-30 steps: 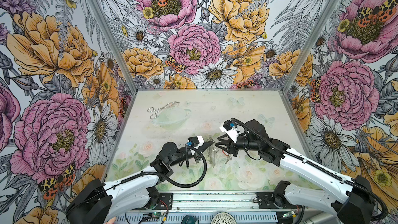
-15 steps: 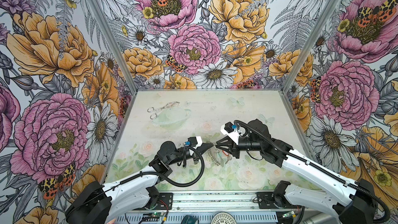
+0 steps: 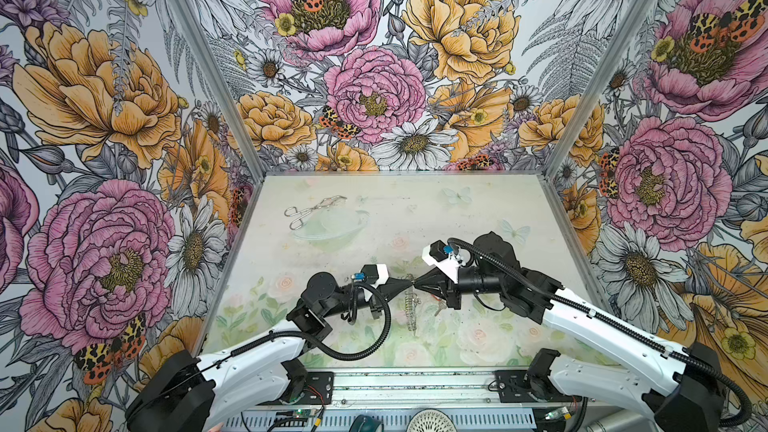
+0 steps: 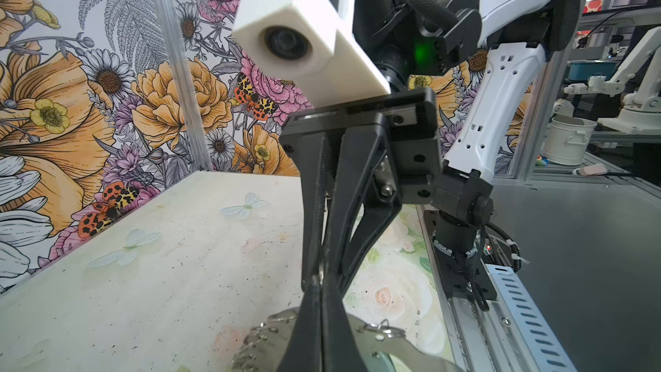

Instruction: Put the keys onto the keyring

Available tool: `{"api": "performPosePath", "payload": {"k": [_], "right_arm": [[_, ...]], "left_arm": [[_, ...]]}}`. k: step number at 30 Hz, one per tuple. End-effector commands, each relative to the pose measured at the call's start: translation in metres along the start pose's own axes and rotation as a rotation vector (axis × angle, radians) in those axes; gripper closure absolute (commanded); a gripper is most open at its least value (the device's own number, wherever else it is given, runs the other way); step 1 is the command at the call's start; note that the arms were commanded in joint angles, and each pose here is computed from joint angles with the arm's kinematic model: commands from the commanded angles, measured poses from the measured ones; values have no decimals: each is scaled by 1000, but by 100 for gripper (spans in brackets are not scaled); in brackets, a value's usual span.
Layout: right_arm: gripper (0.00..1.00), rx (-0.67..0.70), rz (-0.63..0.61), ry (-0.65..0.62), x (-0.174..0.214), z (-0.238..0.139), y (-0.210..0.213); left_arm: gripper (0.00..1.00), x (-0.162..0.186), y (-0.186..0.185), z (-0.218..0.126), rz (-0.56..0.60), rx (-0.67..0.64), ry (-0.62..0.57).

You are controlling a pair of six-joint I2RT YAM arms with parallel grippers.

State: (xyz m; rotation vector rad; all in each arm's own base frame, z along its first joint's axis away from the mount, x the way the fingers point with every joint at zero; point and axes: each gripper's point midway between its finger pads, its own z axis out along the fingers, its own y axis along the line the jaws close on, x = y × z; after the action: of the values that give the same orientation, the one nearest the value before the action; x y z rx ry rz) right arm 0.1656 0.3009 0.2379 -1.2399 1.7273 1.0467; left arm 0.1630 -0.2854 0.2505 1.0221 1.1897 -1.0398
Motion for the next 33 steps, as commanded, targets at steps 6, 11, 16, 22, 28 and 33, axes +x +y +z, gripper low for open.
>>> {"api": "performPosePath", "payload": {"k": [6, 11, 16, 22, 28, 33], "right_arm": [[100, 5, -35, -27, -8, 0, 2], [100, 88, -9, 9, -9, -4, -11], [100, 181, 25, 179, 10, -3, -23], [100, 198, 25, 368, 27, -4, -19], [100, 160, -19, 385, 15, 0, -8], [100, 139, -48, 432, 15, 4, -5]], "left_arm": [[100, -9, -3, -1, 20, 21, -25], [94, 11, 7, -4, 42, -45, 67], [78, 25, 13, -14, 47, -90, 131], [74, 27, 18, -24, 41, -117, 146], [73, 31, 12, -20, 24, -64, 161], [74, 33, 4, -14, 4, -1, 168]]}}
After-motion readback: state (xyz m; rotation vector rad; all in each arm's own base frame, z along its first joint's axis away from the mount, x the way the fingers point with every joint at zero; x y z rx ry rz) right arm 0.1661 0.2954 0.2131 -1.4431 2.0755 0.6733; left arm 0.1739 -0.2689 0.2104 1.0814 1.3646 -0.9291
